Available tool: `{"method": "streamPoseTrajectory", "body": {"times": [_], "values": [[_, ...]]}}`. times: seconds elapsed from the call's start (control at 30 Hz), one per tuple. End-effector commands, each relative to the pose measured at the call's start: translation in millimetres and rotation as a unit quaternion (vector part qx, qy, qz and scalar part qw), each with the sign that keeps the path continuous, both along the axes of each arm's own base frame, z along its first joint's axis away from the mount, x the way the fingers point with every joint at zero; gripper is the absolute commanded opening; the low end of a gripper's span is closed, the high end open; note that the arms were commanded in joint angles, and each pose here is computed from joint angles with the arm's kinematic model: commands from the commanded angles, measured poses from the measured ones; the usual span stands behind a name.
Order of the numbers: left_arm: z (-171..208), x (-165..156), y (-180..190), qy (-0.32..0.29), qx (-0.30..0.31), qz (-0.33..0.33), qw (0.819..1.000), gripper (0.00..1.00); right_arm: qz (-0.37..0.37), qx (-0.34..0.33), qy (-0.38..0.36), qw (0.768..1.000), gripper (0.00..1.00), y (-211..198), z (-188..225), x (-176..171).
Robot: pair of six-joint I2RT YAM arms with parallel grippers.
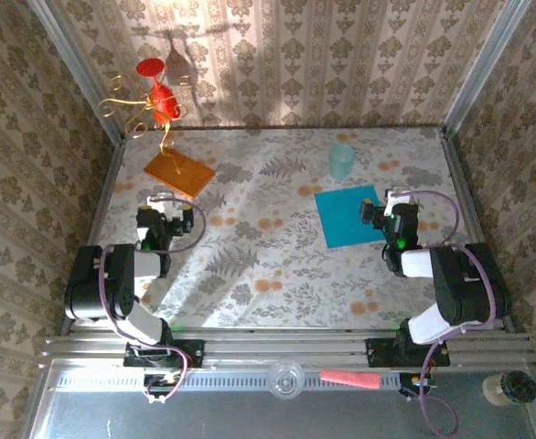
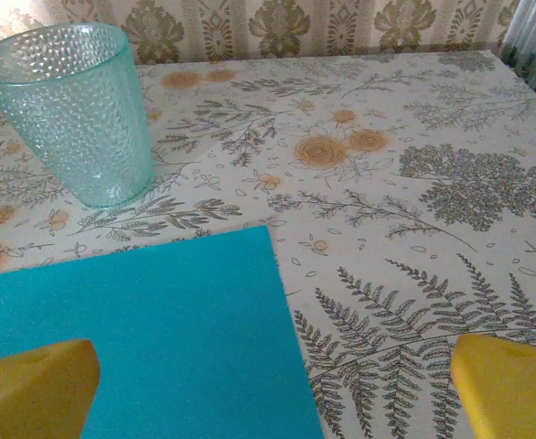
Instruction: Fold a paper plane with a square sheet of paper (pick it up from the middle)
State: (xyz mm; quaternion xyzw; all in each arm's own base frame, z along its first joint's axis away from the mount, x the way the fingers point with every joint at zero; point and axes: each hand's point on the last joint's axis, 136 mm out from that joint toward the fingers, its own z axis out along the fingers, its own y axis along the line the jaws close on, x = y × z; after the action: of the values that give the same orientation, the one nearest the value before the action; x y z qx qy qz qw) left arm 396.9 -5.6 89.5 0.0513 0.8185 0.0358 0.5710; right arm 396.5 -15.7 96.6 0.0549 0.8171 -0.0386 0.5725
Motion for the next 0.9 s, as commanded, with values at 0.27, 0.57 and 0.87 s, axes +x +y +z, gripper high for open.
{"method": "streamPoseTrajectory", "body": {"times": [0.27, 0.57, 0.87], "values": [[6.8, 4.8, 0.8, -0.009, -0.005, -0.002, 1.0, 1.0, 0.011, -0.002, -0.005, 1.0, 1.0, 4.1, 2.4, 3.3], [6.5, 4.8, 1.2, -0.008, -0.006, -0.002, 1.0, 1.0, 0.012, -0.001, -0.002, 1.0, 1.0, 4.4, 1.4, 3.7], [6.7, 4.8, 0.6, -0.009, -0.006, -0.003, 1.0, 1.0, 0.012, -0.001, -0.003, 1.0, 1.0, 4.4, 2.1, 3.5]]}}
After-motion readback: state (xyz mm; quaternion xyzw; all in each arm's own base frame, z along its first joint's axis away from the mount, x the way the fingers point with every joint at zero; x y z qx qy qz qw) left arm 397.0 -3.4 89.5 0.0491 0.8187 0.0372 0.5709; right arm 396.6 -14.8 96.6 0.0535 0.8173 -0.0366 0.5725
